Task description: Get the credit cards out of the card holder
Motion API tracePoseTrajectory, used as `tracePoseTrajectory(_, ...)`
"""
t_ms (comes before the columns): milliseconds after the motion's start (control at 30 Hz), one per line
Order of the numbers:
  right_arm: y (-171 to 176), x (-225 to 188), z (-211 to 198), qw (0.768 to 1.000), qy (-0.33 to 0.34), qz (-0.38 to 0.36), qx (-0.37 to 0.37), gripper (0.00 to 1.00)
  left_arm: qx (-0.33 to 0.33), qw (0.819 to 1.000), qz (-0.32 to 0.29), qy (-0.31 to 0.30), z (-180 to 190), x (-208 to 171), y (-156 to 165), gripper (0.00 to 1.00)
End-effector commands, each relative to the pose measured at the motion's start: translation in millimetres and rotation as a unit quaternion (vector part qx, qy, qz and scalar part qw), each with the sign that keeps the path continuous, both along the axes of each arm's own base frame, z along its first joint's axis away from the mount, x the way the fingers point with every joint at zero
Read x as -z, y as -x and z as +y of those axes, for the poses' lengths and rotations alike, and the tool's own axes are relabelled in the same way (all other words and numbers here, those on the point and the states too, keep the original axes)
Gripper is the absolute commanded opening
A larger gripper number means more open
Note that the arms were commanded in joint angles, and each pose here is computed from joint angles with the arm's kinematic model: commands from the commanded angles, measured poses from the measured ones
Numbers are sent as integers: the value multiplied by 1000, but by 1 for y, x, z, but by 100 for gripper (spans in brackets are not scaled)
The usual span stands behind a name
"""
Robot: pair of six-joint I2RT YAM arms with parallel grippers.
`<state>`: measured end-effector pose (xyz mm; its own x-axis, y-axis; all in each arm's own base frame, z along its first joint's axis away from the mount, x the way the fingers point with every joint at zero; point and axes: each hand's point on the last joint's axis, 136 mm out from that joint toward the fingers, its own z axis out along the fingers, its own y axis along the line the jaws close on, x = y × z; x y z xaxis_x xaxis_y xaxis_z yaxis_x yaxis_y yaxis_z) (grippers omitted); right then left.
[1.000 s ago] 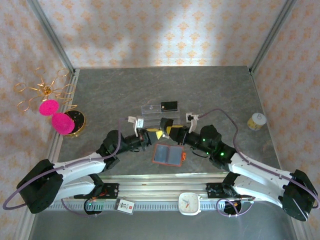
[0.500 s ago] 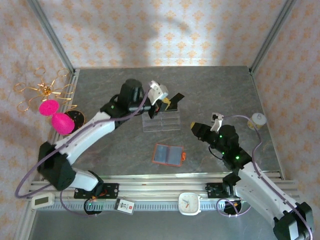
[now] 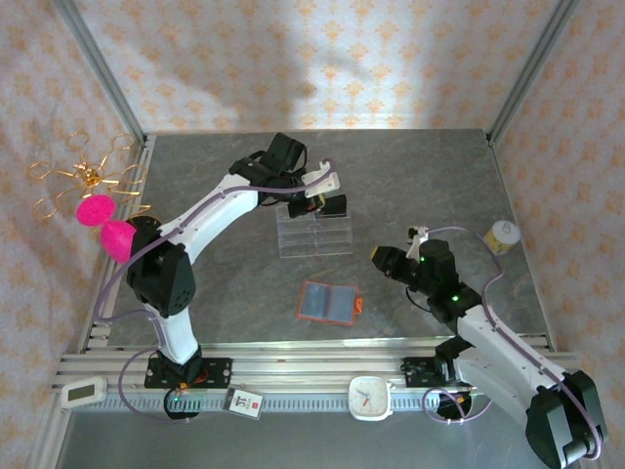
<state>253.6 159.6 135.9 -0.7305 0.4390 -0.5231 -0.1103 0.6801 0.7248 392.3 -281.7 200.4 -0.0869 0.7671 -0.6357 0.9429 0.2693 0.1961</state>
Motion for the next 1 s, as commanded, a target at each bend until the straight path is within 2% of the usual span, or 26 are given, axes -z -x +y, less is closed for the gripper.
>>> tracePoseTrajectory(0,-11,-21,3,1000,-4,-28,-5,30,32,999,-15,-27,5,-6,-5,0)
tracePoseTrajectory(267,-21,-16,1,1000,8,-14,2,30,61,995,2,-82,4,17,-24,0)
tracePoseTrajectory(500,-29,-15,4,1000,11,-7,2,30,76,994,-7,-78,0,18,-26,0)
tracePoseTrajectory(967,-30,-15,5,1000,7,-4,1,30,65,995,-3,-80,-2,33,-34,0)
